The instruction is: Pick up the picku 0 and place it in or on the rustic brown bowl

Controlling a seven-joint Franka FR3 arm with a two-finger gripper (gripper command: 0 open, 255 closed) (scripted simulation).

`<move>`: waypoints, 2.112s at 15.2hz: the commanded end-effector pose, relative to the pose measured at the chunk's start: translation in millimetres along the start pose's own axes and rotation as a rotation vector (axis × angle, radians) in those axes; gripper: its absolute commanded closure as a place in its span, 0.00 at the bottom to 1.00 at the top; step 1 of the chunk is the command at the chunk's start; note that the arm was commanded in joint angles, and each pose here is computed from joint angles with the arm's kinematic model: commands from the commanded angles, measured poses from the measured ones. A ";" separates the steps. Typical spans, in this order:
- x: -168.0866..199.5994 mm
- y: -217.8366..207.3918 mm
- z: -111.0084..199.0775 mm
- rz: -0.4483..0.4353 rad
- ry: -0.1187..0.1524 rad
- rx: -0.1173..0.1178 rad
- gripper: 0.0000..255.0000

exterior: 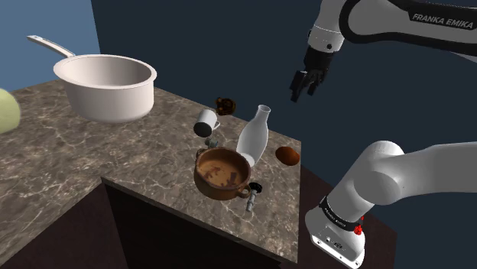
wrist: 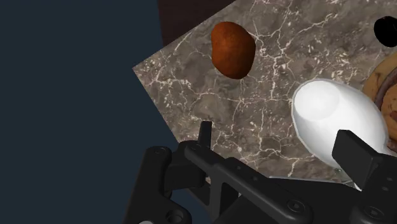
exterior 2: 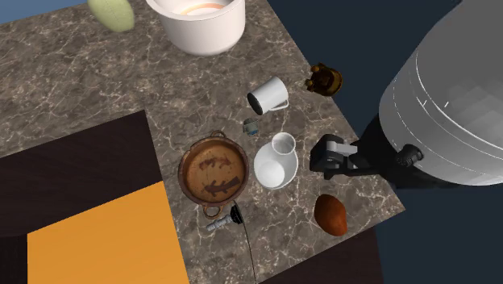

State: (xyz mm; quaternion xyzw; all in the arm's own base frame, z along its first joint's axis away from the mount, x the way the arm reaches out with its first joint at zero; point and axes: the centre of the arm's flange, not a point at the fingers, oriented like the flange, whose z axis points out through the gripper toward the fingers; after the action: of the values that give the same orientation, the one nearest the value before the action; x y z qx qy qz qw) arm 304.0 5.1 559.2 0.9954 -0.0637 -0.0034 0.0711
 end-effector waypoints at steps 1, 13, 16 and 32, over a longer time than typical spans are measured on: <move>0.0 0.0 0.0 0.000 0.000 0.000 0.00; 143.0 19.4 63.8 -0.173 0.013 0.045 0.00; 179.2 19.8 79.6 -0.217 0.016 0.056 0.00; 370.9 -6.9 161.2 -0.448 0.032 0.115 0.00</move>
State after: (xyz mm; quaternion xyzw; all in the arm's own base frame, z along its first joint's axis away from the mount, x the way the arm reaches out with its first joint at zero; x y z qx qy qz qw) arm 654.0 -49.6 419.7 0.9889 0.1485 -0.0034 0.0101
